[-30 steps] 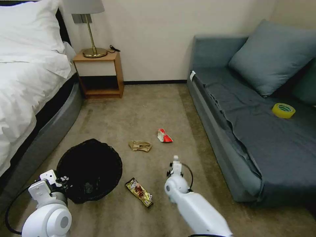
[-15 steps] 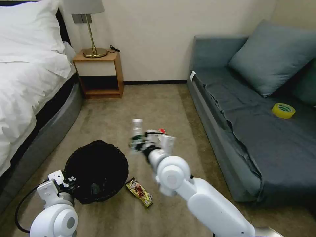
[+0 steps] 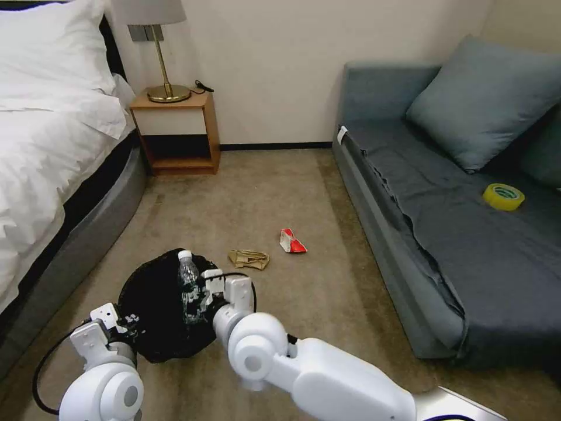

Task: Pick up the trash bin, then pick up the garbage on the floor and place it into the trash bin.

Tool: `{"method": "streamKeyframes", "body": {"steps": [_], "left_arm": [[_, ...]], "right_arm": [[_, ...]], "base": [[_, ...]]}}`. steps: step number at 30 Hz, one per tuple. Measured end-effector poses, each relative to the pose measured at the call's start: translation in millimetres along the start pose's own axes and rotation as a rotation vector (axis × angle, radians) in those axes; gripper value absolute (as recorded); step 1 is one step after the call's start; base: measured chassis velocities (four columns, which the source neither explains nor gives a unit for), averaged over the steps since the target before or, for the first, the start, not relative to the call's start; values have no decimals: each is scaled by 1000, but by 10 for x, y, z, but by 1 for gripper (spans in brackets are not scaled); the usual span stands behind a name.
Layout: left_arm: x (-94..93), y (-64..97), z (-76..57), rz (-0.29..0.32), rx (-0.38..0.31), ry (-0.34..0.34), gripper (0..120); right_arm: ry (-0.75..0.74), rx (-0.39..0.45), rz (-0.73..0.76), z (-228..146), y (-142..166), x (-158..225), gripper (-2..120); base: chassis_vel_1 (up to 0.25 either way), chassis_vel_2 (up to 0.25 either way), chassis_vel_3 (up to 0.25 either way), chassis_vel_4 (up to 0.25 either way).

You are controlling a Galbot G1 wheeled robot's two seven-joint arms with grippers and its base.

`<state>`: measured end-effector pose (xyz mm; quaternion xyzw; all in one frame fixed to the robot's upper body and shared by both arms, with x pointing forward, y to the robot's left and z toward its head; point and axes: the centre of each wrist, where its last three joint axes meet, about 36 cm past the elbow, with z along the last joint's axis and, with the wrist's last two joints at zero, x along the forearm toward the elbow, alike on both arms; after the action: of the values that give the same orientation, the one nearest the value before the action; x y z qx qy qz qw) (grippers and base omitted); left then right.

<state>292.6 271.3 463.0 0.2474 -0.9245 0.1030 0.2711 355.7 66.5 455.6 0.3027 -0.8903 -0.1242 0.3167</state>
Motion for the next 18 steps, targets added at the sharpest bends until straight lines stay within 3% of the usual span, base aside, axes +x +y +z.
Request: {"method": "streamKeyframes", "body": {"steps": [5,7,10,14,18], "left_arm": [[5,-34,16,6,-2,2,2],[5,-35,17,6,-2,2,2],[5,-38,16,7,-3,1,2],[4,-36,16,6,-3,0,2],[10,-34,14,6,-3,-1,2]], "right_arm": [[-8,7,-6,34,62,-32,36],[-8,7,-6,33,63,-32,36],[-18,9,-14,12,58,-6,54],[-24,12,-17,-4,51,11,65],[-31,23,-12,-6,28,24,83]], "base": [[0,0,0,0],[0,0,0,0],[0,0,0,0],[0,0,0,0],[0,0,0,0]]}}
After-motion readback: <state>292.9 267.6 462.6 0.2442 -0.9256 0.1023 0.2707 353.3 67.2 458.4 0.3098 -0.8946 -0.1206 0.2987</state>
